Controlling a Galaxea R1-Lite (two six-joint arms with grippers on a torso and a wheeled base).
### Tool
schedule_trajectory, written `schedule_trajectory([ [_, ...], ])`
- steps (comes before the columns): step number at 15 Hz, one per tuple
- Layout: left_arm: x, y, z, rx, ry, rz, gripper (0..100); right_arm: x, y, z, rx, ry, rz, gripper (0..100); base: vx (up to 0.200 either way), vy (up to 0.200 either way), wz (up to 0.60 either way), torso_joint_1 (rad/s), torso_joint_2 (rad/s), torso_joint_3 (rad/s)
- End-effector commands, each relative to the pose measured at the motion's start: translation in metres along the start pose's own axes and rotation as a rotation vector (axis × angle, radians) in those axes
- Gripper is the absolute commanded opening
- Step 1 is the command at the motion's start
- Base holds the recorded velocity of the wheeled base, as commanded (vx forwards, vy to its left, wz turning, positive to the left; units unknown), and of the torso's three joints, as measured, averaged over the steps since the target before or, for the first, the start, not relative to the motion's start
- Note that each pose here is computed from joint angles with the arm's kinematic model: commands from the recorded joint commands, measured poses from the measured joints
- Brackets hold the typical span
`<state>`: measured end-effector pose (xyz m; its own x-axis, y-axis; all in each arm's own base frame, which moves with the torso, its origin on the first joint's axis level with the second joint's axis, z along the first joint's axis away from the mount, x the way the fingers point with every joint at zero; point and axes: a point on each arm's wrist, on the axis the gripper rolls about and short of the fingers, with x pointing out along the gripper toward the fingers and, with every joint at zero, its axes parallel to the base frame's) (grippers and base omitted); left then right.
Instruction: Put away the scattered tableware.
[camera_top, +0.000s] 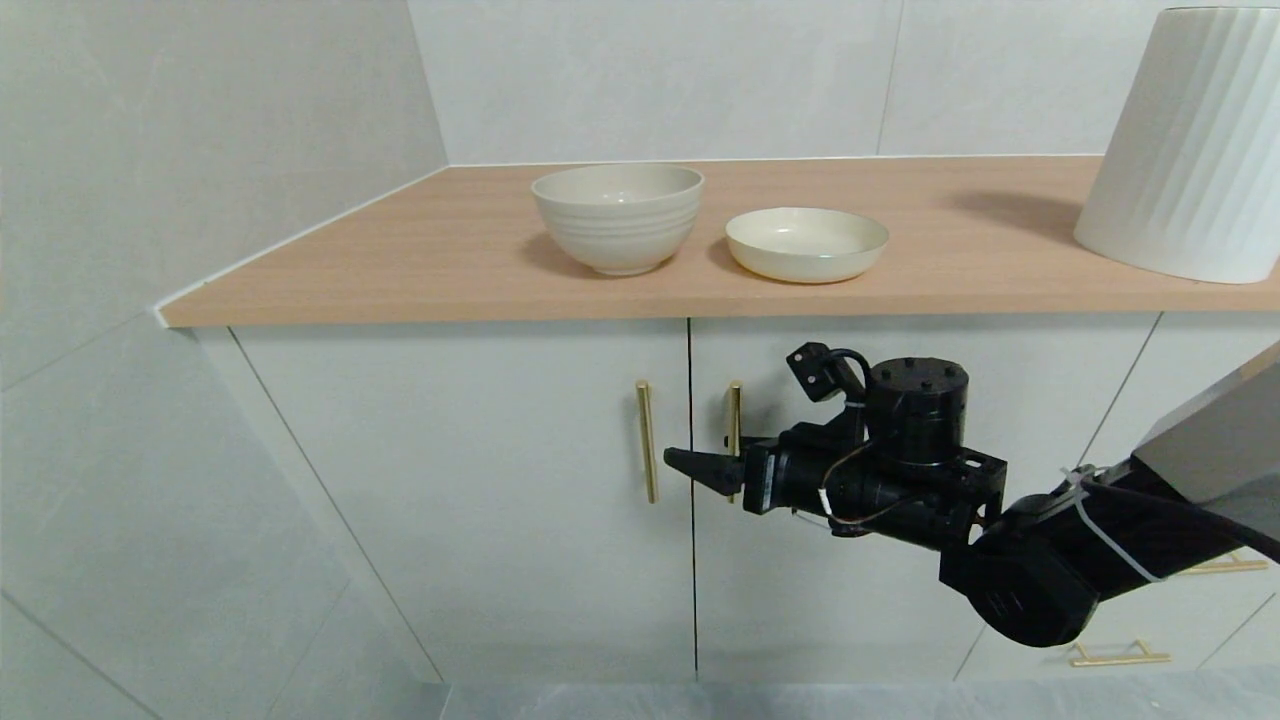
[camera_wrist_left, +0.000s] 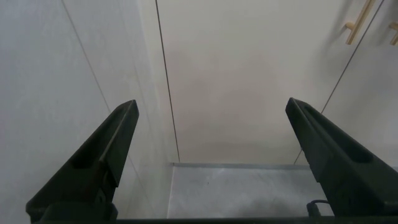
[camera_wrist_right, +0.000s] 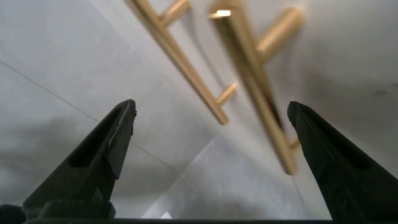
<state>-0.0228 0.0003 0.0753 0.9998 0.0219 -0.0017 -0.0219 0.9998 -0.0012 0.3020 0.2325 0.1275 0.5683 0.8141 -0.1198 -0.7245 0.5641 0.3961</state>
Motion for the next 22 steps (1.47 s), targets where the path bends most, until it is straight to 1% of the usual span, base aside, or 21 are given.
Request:
schedule_trajectory([
  [1,0.000,0.000,0.000,0.000,0.001,0.001,100,0.001,0.004,-0.002,-0.001,0.000,0.013,100,0.000,0.000,0.00,0.000,0.00,0.000],
  [4,0.000,0.000,0.000,0.000,0.001,0.001,100,0.002,0.009,-0.004,0.018,0.000,0.030,100,0.000,0.000,0.00,0.000,0.00,0.000],
  [12,0.000,0.000,0.000,0.000,0.001,0.001,100,-0.009,0.017,-0.001,0.017,0.006,0.048,100,0.000,0.000,0.00,0.000,0.00,0.000],
  [16,0.000,0.000,0.000,0.000,0.001,0.001,100,-0.029,0.035,0.000,0.015,0.044,0.144,100,0.000,0.000,0.00,0.000,0.00,0.000],
  [20,0.000,0.000,0.000,0.000,0.001,0.001,100,-0.051,0.045,-0.012,0.024,0.094,0.158,100,0.000,0.000,0.00,0.000,0.00,0.000],
  [22,0.000,0.000,0.000,0.000,0.001,0.001,100,-0.060,0.052,-0.011,0.022,0.091,0.170,100,0.000,0.000,0.00,0.000,0.00,0.000],
])
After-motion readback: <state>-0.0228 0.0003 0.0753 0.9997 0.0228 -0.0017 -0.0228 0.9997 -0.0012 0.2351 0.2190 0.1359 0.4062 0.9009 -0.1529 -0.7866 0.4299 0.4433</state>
